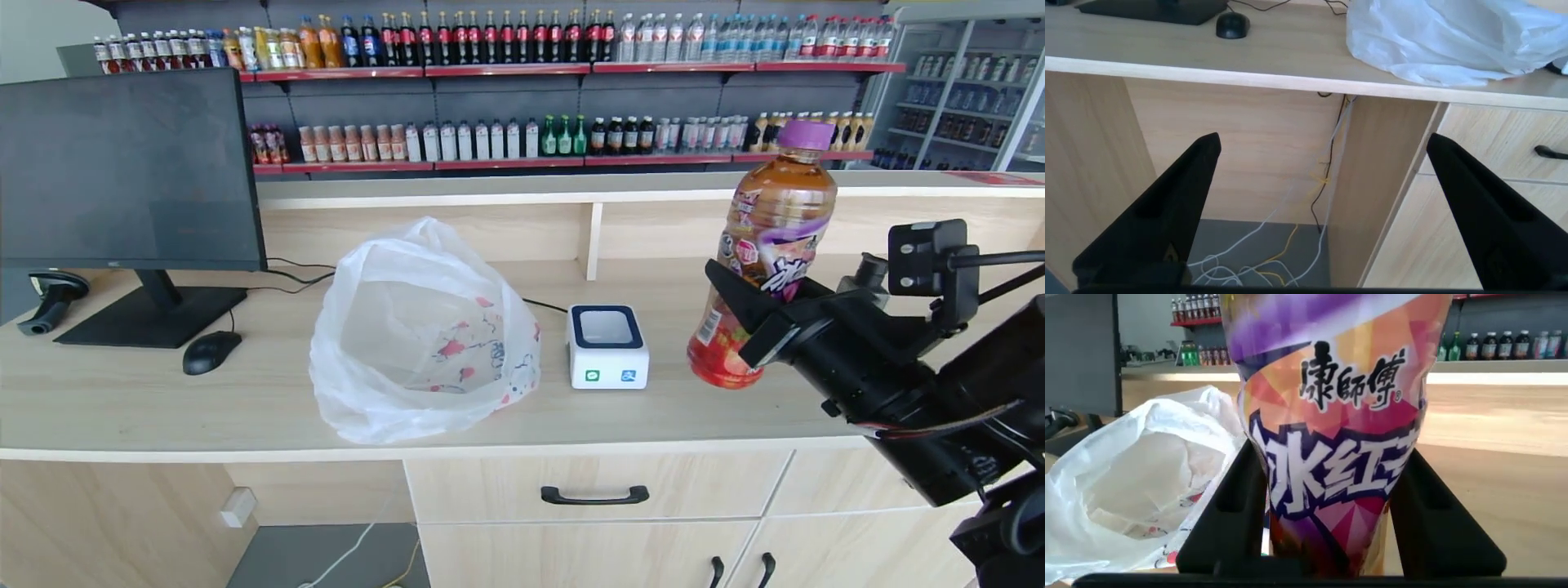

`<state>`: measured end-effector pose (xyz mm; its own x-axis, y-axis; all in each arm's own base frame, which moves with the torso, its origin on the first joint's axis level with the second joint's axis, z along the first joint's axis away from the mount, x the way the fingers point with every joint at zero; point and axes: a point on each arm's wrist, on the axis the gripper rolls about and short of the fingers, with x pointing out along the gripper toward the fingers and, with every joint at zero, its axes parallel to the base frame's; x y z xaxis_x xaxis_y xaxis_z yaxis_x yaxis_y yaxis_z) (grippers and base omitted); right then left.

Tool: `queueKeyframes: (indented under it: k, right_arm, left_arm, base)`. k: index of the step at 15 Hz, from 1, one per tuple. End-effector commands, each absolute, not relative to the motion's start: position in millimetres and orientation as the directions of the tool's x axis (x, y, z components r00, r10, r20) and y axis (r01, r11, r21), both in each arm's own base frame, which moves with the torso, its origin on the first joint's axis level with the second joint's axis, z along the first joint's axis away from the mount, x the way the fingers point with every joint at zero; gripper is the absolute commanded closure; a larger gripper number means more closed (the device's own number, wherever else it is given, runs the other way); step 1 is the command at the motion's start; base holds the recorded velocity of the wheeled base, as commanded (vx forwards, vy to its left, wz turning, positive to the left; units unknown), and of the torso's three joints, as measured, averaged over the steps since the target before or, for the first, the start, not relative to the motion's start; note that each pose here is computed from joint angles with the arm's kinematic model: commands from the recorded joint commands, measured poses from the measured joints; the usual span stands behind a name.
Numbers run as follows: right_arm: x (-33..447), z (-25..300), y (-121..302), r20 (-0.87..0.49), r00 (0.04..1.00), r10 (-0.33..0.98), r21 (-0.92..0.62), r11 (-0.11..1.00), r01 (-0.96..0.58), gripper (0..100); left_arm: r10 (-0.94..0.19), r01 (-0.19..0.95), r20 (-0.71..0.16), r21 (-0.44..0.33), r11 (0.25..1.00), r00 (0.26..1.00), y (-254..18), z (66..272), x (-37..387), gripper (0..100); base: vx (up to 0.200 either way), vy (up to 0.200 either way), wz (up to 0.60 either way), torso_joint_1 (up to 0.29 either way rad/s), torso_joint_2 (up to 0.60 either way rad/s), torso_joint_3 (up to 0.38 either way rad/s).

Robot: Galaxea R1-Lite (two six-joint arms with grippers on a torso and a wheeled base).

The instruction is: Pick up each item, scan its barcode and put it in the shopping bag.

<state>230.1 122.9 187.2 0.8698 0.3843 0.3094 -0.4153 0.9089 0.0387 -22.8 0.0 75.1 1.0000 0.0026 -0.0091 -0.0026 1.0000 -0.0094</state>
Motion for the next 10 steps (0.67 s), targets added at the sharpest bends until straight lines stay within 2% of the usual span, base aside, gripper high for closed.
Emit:
queueKeyframes:
  k: [1, 9, 10]
  right_arm:
    - [230.4, 188.6, 123.5, 0.317, 0.866, 0.387, 0.038, 0.907, -0.420, 100]
    - [229.1, 187.7, 122.9, 0.313, 0.867, 0.388, 0.038, 0.907, -0.420, 100]
    - [229.4, 187.3, 123.0, 0.311, 0.867, 0.388, 0.038, 0.907, -0.420, 100]
  left_arm:
    - [0.003, -0.003, -0.009, -0.012, 1.000, 1.000, 0.0, 75.0, -22.8, 0]
    - [0.003, -0.003, -0.009, -0.014, 1.000, 1.000, 0.0, 75.0, -22.8, 0]
    - [0.003, -0.003, -0.009, -0.012, 1.000, 1.000, 0.0, 75.0, -22.8, 0]
  base:
    - [0.000, 0.200, 0.00, 0.007, 0.01, 0.002]
    - [0.000, 0.200, 0.00, 0.003, 0.00, 0.002]
    - [0.000, 0.000, 0.00, 0.000, 0.00, 0.000]
